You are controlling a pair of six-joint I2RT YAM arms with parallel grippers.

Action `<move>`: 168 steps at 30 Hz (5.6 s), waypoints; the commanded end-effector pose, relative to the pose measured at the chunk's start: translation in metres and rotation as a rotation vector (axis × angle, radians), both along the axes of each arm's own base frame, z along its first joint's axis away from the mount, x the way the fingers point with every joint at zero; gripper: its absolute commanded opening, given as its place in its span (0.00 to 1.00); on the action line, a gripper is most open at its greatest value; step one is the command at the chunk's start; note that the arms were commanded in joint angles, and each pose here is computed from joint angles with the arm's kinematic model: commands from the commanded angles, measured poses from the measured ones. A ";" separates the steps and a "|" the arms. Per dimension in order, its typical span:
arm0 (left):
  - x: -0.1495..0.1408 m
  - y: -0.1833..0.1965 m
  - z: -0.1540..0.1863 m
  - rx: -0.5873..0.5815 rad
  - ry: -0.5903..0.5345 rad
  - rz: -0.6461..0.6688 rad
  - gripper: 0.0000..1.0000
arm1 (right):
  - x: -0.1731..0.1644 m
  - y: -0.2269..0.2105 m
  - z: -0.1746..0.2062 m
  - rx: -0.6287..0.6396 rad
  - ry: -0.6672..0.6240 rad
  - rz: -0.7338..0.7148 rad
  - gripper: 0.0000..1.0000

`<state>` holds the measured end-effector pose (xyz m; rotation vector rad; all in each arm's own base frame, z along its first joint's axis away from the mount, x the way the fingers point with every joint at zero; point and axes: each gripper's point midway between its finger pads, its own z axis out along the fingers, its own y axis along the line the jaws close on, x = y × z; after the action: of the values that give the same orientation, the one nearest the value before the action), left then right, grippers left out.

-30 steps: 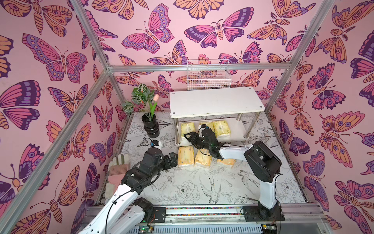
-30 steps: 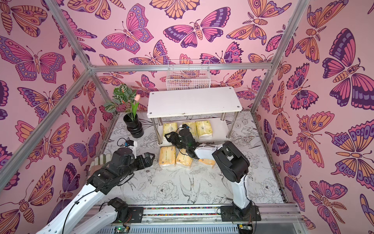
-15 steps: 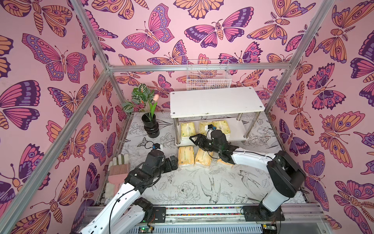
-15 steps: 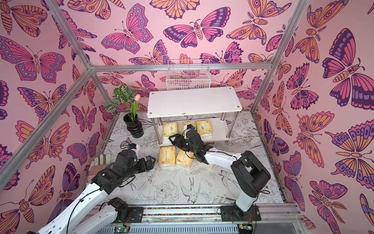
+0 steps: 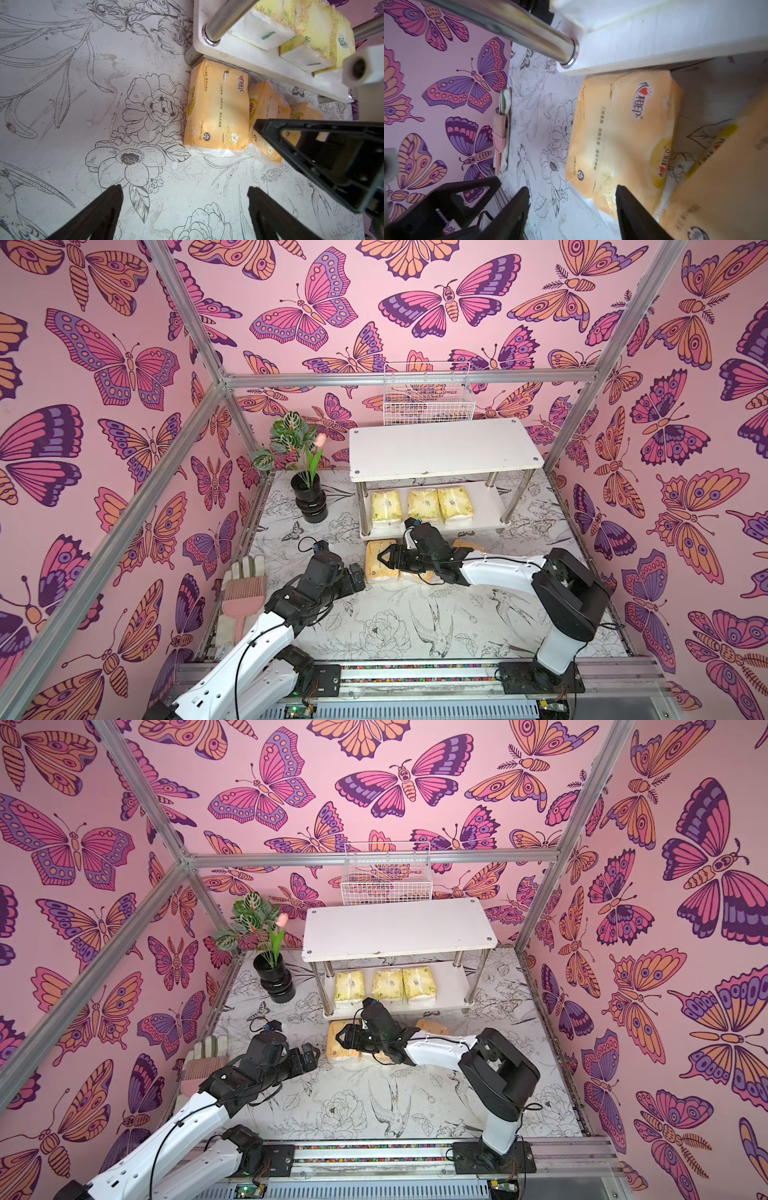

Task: Place the tissue boxes on the shelf by color
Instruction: Pick up the box of tissues from the center of the board, then place a box of tissues on the shelf.

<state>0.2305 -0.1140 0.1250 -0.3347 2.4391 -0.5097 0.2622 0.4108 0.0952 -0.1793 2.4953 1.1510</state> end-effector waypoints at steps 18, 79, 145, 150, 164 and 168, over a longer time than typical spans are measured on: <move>-0.001 0.000 0.003 -0.022 -0.012 -0.001 0.99 | 0.001 -0.049 -0.029 -0.137 -0.042 -0.097 0.69; 0.057 -0.063 -0.101 -0.353 0.158 -0.127 1.00 | -0.028 -0.003 -0.067 0.271 0.199 -0.079 0.76; 0.097 0.019 0.270 -0.035 -0.414 -0.078 0.99 | 0.037 -0.060 0.342 0.390 -0.231 0.105 0.10; 0.102 0.016 0.269 -0.050 -0.403 -0.086 1.00 | 0.080 -0.045 0.330 0.370 -0.194 0.084 0.11; 0.096 0.013 0.258 -0.082 -0.379 -0.093 0.99 | 0.132 -0.017 0.304 0.326 -0.138 0.062 0.18; 0.095 0.012 0.252 -0.087 -0.371 -0.093 0.99 | 0.141 -0.023 0.298 0.309 -0.134 0.041 0.35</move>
<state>0.3289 -0.1012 0.3805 -0.1430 2.0821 -0.6370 0.3950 0.3948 0.3919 -0.2242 2.1774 1.4900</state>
